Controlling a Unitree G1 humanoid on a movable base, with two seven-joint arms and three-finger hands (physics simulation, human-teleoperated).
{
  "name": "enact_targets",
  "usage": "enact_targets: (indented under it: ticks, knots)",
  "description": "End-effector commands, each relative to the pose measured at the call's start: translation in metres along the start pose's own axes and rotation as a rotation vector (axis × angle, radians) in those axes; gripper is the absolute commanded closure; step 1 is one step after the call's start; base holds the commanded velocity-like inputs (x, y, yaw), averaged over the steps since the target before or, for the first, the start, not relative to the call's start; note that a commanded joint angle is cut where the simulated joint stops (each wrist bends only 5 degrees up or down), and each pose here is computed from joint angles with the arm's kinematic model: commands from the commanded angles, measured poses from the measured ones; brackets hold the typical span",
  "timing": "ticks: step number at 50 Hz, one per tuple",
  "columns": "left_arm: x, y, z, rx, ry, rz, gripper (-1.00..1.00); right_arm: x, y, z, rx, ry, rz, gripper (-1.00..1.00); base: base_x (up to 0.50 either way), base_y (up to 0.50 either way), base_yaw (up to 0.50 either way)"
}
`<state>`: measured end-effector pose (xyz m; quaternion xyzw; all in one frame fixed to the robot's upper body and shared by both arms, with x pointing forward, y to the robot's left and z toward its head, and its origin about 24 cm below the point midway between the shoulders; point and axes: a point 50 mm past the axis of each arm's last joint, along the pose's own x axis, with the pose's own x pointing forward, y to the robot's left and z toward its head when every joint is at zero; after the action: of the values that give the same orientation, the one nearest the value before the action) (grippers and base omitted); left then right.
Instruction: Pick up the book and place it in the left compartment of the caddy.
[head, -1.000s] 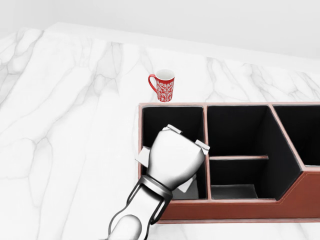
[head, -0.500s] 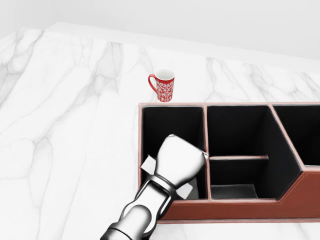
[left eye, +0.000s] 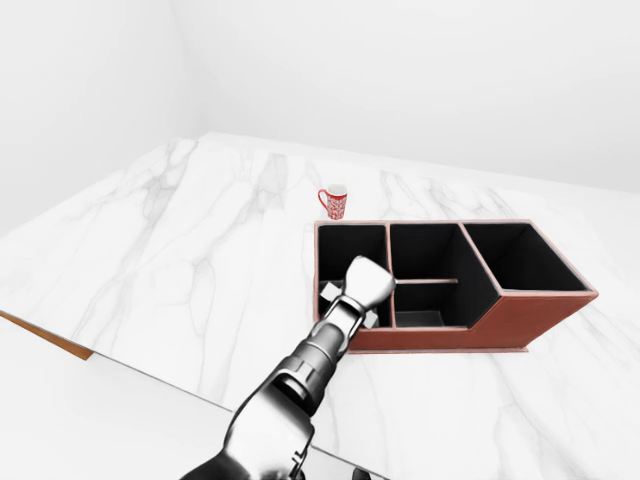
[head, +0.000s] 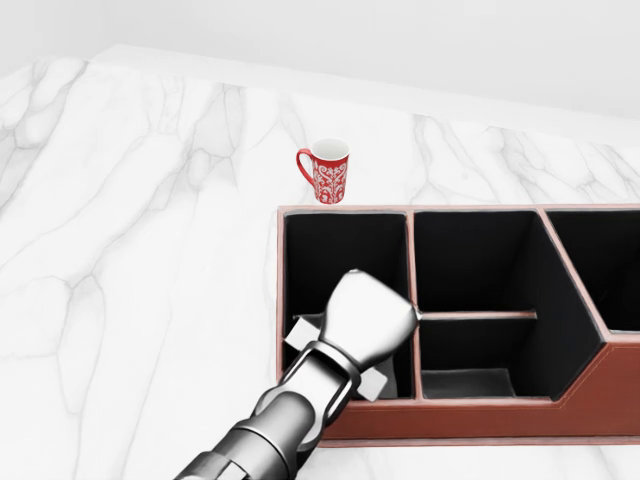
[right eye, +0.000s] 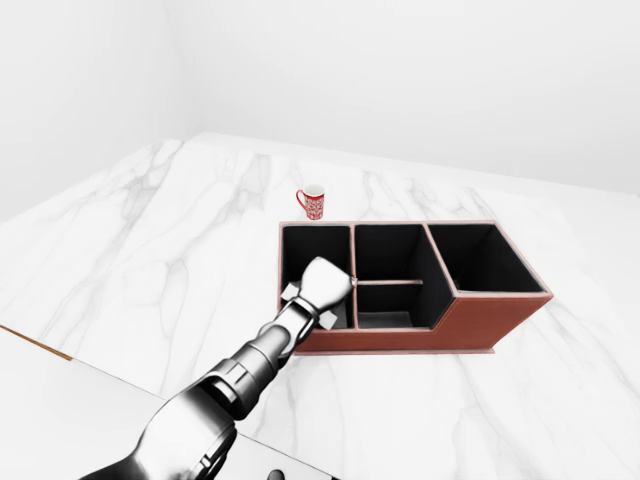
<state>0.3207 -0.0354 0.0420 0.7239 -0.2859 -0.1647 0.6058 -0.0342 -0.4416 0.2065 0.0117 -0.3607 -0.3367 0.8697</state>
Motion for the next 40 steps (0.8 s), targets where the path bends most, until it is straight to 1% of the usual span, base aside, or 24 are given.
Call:
enact_targets:
  ticks: [1, 2, 3, 4, 5, 6, 7, 8, 13, 15, 18, 19, 23, 24, 25, 26, 27, 28, 29, 30, 31, 36, 39, 40]
  knots:
    - [-0.029, -0.039, -0.02, -0.102, 0.136, -0.154, 0.38, 0.0, 0.0, 0.0, -0.002, 0.001, 0.001, -1.0, 0.0, 0.0, 0.0]
    - [-0.029, -0.039, -0.021, -0.106, 0.139, -0.152, 0.11, 0.0, 0.0, 0.0, -0.002, 0.001, 0.002, -1.0, 0.0, 0.0, 0.0]
    - [-0.029, -0.039, -0.021, -0.106, 0.14, -0.152, 0.11, 0.0, 0.0, 0.0, -0.002, 0.001, 0.002, -1.0, 0.0, 0.0, 0.0]
    - [-0.029, -0.039, -0.022, -0.108, 0.15, -0.151, -0.49, 0.0, 0.0, 0.0, -0.003, 0.002, 0.003, -1.0, 0.0, 0.0, 0.0]
    - [-0.029, -0.039, -0.022, -0.108, 0.15, -0.151, -0.49, 0.0, 0.0, 0.0, -0.003, 0.002, 0.004, -1.0, 0.0, 0.0, 0.0]
    - [-0.03, -0.039, -0.023, -0.122, 0.157, -0.148, -0.68, 0.0, 0.0, 0.0, -0.002, 0.001, 0.004, -1.0, 0.0, 0.0, 0.0]
    - [-0.03, -0.039, -0.024, -0.118, 0.161, -0.149, -0.94, 0.0, 0.001, 0.001, -0.002, 0.0, 0.004, -1.0, 0.0, 0.0, 0.0]
    - [-0.031, -0.04, -0.025, -0.117, 0.167, -0.149, -1.0, 0.0, 0.001, 0.001, -0.002, 0.0, 0.005, -1.0, 0.0, 0.0, 0.0]
    - [-0.032, -0.04, -0.028, -0.126, 0.192, -0.137, -1.0, 0.0, 0.0, 0.0, -0.003, 0.001, 0.005, -1.0, 0.0, 0.0, 0.0]
    - [-0.032, -0.037, -0.028, -0.134, 0.201, -0.116, -1.0, 0.0, 0.0, 0.0, -0.003, 0.002, 0.006, -1.0, 0.0, 0.0, 0.0]
    - [-0.03, -0.025, -0.03, -0.162, 0.234, -0.023, -1.0, 0.0, 0.0, 0.0, -0.005, 0.003, 0.007, -1.0, 0.0, 0.0, 0.0]
    - [-0.03, -0.024, -0.03, -0.162, 0.235, -0.014, -1.0, 0.0, 0.0, 0.0, -0.005, 0.003, 0.007, -1.0, 0.0, 0.0, 0.0]
    - [-0.034, 0.013, -0.032, -0.121, 0.248, 0.213, -1.0, 0.0, 0.001, 0.0, -0.006, 0.003, 0.009, -1.0, 0.0, 0.0, 0.0]
    - [-0.035, 0.02, -0.032, -0.115, 0.252, 0.248, -1.0, 0.0, 0.0, 0.0, -0.006, 0.004, 0.008, -1.0, 0.0, 0.0, 0.0]
    - [-0.036, 0.02, -0.032, -0.114, 0.253, 0.253, -1.0, 0.0, 0.0, 0.0, -0.007, 0.004, 0.008, -1.0, 0.0, 0.0, 0.0]
    - [-0.045, 0.046, -0.031, -0.091, 0.256, 0.389, -1.0, 0.0, 0.001, 0.001, -0.008, 0.004, 0.01, -1.0, 0.0, 0.0, 0.0]
    - [-0.047, 0.049, -0.031, -0.088, 0.257, 0.406, -1.0, 0.0, 0.001, 0.001, -0.008, 0.004, 0.01, -1.0, 0.0, 0.0, 0.0]
    - [-0.053, 0.064, -0.03, -0.082, 0.253, 0.479, -1.0, 0.0, 0.001, 0.001, -0.008, 0.004, 0.01, -1.0, 0.0, 0.0, 0.0]
    - [-0.056, 0.07, -0.03, -0.073, 0.26, 0.508, -1.0, 0.0, 0.001, 0.0, -0.008, 0.005, 0.01, -1.0, 0.0, 0.0, 0.0]
    - [-0.056, 0.071, -0.03, -0.072, 0.26, 0.511, -1.0, 0.0, 0.001, 0.0, -0.008, 0.005, 0.01, -1.0, 0.0, 0.0, 0.0]
    - [-0.062, 0.085, -0.028, -0.064, 0.248, 0.553, -1.0, 0.0, 0.001, 0.0, -0.008, 0.004, 0.009, -1.0, 0.0, 0.0, 0.0]
    - [-0.07, 0.111, -0.022, -0.052, 0.234, 0.607, -1.0, -0.001, 0.001, -0.001, -0.01, 0.006, 0.009, -1.0, 0.0, 0.0, 0.0]
    - [-0.075, 0.123, -0.019, -0.047, 0.228, 0.63, -1.0, -0.001, 0.0, -0.001, -0.01, 0.007, 0.007, -1.0, 0.0, 0.0, 0.0]
    - [-0.075, 0.124, -0.019, -0.047, 0.228, 0.631, -1.0, -0.001, 0.0, 0.0, -0.01, 0.007, 0.007, -1.0, 0.0, 0.0, 0.0]
